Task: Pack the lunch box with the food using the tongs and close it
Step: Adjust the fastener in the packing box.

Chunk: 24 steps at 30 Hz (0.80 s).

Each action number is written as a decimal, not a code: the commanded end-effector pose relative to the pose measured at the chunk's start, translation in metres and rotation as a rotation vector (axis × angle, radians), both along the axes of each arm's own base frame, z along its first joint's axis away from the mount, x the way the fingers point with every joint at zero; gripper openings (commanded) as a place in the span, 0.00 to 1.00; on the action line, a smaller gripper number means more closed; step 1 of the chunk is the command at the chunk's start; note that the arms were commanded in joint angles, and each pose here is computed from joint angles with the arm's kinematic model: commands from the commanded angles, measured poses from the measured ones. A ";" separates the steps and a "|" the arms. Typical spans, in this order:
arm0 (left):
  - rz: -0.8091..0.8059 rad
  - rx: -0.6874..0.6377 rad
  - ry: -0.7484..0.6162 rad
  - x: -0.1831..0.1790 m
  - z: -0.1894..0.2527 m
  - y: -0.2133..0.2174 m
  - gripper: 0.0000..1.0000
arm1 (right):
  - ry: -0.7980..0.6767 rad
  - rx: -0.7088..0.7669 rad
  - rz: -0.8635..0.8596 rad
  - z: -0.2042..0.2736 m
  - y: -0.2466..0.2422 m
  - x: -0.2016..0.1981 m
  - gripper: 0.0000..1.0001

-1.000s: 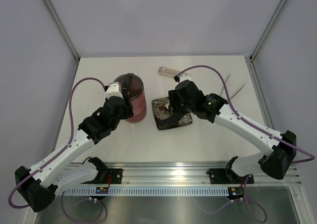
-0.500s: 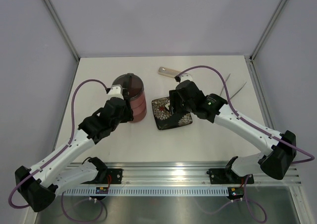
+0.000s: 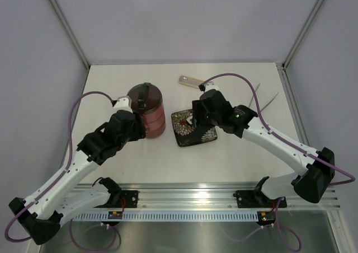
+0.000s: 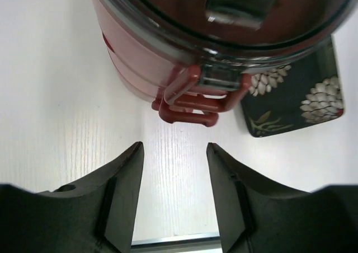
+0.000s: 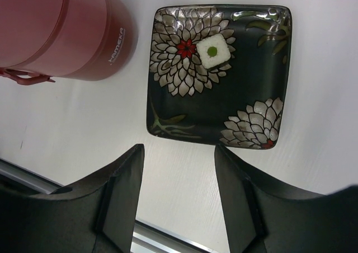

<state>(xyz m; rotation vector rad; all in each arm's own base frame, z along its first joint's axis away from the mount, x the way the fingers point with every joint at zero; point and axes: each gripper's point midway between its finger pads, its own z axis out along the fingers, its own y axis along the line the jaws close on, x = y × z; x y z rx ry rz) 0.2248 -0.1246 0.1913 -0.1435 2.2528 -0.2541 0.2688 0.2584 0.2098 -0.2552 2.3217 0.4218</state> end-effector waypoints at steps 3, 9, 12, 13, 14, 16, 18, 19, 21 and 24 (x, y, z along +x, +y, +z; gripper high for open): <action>0.010 -0.115 -0.092 -0.005 0.058 -0.001 0.46 | -0.038 0.038 0.017 0.013 0.005 0.008 0.61; -0.006 -0.150 -0.110 0.001 0.063 -0.010 0.13 | -0.036 0.040 0.026 0.014 0.007 0.009 0.61; -0.016 -0.173 -0.134 0.012 0.067 -0.021 0.07 | -0.035 0.037 0.033 0.013 0.008 0.008 0.61; -0.015 -0.165 -0.130 0.015 0.062 -0.022 0.07 | -0.036 0.035 0.034 0.013 0.007 0.009 0.61; -0.013 -0.160 -0.128 0.018 0.058 -0.024 0.06 | -0.034 0.034 0.033 0.013 0.007 0.009 0.61; -0.009 -0.155 -0.142 0.025 0.053 -0.027 0.04 | -0.036 0.034 0.034 0.014 0.007 0.009 0.61; -0.004 -0.162 -0.161 0.029 0.052 -0.029 0.04 | -0.035 0.032 0.039 0.015 0.006 0.008 0.61; 0.002 -0.158 -0.158 0.030 0.049 -0.028 0.04 | -0.035 0.029 0.038 0.014 0.006 0.009 0.61; 0.010 -0.143 -0.128 0.027 0.035 -0.026 0.04 | -0.035 0.024 0.035 0.014 0.004 0.009 0.61; 0.019 -0.139 -0.079 0.020 0.015 -0.023 0.03 | -0.032 0.021 0.028 0.012 0.002 0.009 0.61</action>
